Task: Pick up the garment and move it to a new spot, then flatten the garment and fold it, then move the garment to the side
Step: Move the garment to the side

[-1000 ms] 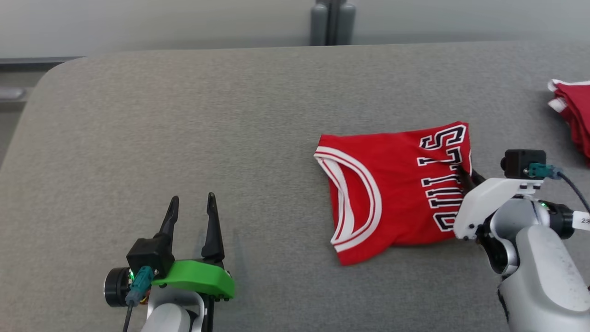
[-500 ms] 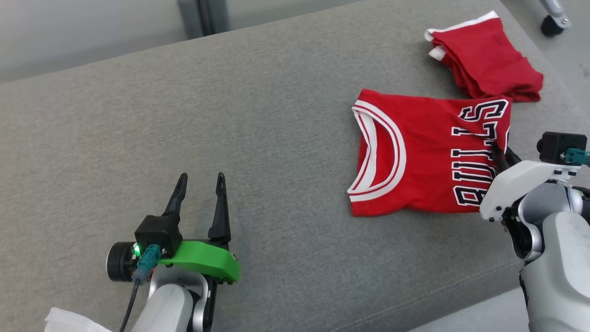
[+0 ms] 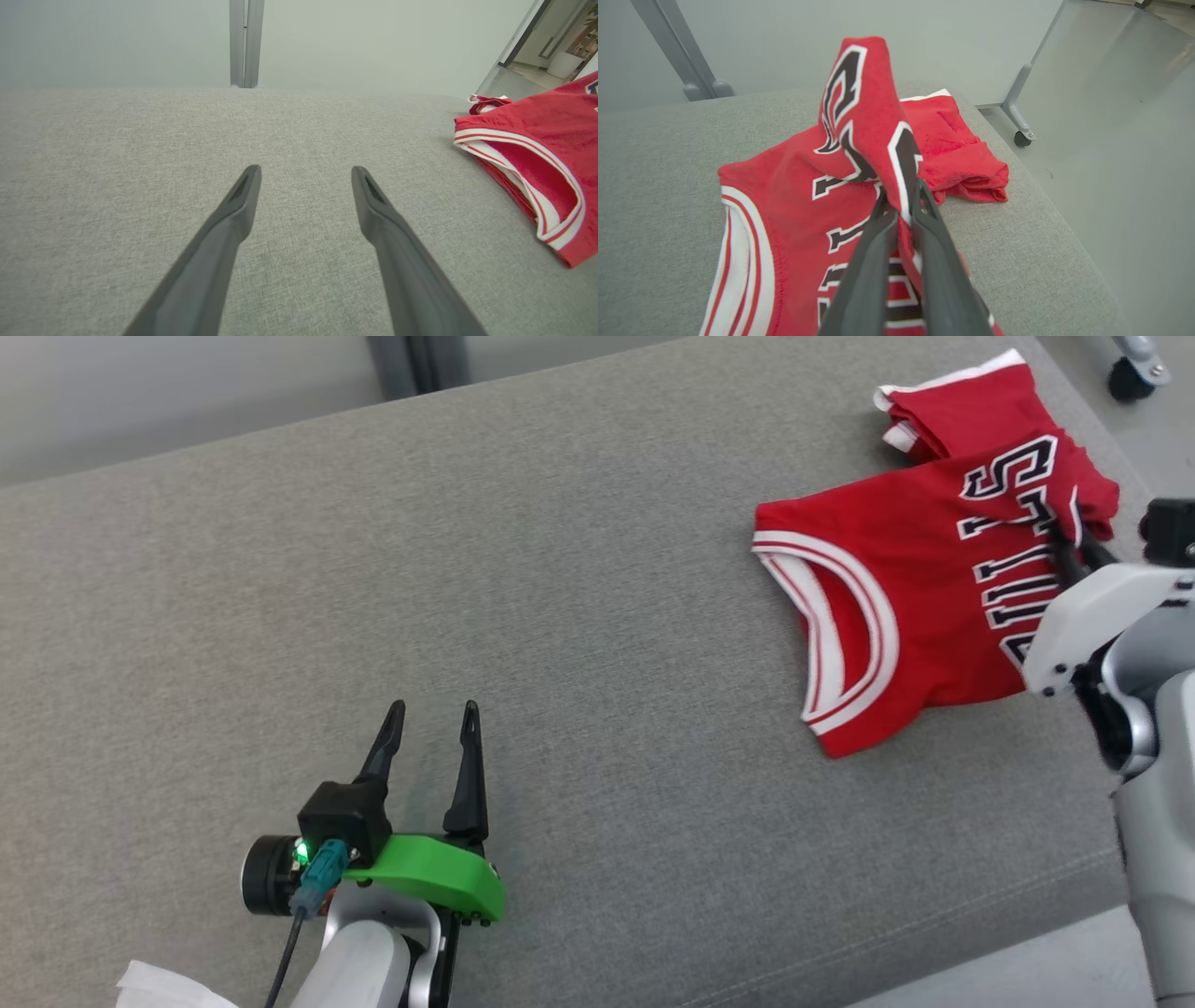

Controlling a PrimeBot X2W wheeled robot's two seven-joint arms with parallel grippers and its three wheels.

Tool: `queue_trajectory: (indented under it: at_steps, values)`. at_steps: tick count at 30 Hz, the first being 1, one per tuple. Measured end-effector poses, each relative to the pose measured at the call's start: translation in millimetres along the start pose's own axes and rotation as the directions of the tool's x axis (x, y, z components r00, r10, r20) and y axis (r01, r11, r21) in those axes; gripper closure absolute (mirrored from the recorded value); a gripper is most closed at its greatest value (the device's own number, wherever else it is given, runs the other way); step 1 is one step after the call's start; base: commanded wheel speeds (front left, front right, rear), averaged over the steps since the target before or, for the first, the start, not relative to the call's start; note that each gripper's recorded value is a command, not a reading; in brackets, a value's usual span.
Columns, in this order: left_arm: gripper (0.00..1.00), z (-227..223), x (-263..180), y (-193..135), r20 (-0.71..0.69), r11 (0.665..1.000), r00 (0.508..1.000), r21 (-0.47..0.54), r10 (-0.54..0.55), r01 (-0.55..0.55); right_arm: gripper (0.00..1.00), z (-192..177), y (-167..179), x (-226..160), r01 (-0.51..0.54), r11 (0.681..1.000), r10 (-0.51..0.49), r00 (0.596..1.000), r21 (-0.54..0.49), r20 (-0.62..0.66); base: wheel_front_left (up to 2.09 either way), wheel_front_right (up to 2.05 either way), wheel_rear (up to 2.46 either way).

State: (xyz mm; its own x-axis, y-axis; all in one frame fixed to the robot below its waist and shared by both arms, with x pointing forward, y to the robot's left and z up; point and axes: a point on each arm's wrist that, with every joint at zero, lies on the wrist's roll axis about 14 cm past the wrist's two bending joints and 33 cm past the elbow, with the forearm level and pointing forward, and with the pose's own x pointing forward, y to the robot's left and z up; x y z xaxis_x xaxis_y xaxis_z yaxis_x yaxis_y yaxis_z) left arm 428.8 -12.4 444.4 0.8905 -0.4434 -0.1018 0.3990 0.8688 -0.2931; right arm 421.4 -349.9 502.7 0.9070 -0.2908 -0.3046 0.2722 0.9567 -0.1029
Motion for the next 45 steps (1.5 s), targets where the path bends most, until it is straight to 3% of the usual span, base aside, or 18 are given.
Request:
queue_trajectory:
  at_steps: [6,15,28,38,39,41,42,45]
  values:
    - [0.00,4,-17,22,0.012,0.997,0.997,-0.002,0.078,-0.078,1.00,42,-7,19,0.000,0.994,0.005,0.999,-0.105,0.049,0.00,0.00,0.00]
    - [0.00,9,-36,55,0.030,0.983,0.982,0.000,0.185,-0.185,1.00,73,17,49,-0.048,0.986,0.059,0.996,-0.162,0.067,0.00,0.00,0.00]
    - [0.00,4,-40,75,0.020,0.972,0.972,0.000,0.233,-0.234,1.00,84,-26,77,0.052,0.965,-0.051,0.999,-0.256,0.012,0.00,0.00,0.00]
    - [0.00,-4,-29,81,-0.001,0.976,0.976,0.020,0.219,-0.219,1.00,63,-64,97,0.132,0.937,-0.165,0.983,-0.324,-0.075,0.00,0.00,0.00]
    - [0.00,-6,-27,83,-0.005,0.975,0.976,0.027,0.219,-0.219,0.95,58,-69,101,0.146,0.931,-0.183,0.980,-0.335,-0.082,0.00,0.00,0.00]
    - [0.00,-9,-26,87,-0.017,0.974,0.975,0.031,0.224,-0.223,0.61,53,-71,105,0.162,0.925,-0.201,0.976,-0.343,-0.079,0.00,0.00,0.00]
    - [0.00,-10,-26,88,-0.020,0.974,0.974,0.033,0.226,-0.225,0.00,49,-72,106,0.172,0.923,-0.212,0.974,-0.343,-0.081,0.00,0.00,0.00]
    - [0.00,-14,-25,92,-0.034,0.973,0.973,0.036,0.229,-0.228,0.00,47,-78,107,0.223,0.903,-0.257,0.965,-0.368,-0.046,0.00,0.00,0.00]
